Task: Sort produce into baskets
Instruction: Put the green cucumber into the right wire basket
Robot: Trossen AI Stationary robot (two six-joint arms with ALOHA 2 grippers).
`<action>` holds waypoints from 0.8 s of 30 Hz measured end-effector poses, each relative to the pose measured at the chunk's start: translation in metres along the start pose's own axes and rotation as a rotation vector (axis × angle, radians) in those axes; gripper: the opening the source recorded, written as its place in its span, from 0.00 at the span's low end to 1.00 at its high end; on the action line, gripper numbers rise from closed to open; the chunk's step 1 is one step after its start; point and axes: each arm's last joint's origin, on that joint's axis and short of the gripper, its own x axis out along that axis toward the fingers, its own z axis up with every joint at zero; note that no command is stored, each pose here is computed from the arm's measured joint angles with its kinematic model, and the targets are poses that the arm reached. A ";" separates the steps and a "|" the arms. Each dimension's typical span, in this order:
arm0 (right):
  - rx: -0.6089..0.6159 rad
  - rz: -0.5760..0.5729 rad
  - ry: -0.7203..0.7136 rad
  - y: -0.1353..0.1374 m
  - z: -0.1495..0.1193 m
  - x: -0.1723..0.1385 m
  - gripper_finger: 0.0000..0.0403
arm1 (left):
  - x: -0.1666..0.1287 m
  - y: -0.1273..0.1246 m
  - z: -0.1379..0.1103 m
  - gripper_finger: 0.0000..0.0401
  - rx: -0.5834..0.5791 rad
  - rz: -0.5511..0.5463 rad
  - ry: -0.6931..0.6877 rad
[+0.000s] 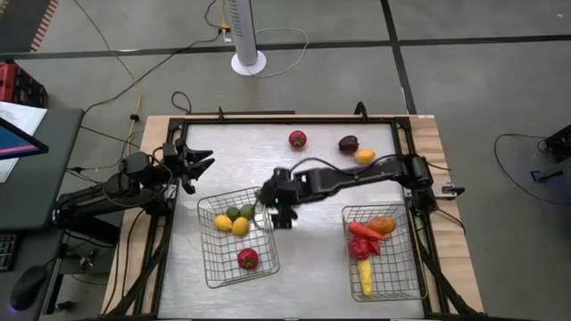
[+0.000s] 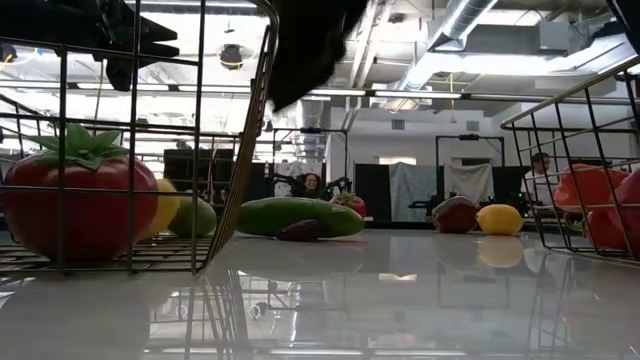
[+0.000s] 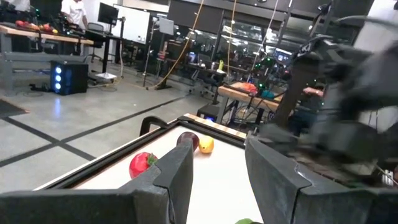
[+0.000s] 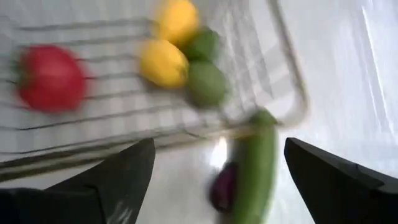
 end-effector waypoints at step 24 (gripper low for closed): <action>0.241 -0.130 -0.189 -0.016 -0.103 0.032 0.92 | 0.000 0.000 -0.001 0.33 -0.033 0.005 0.009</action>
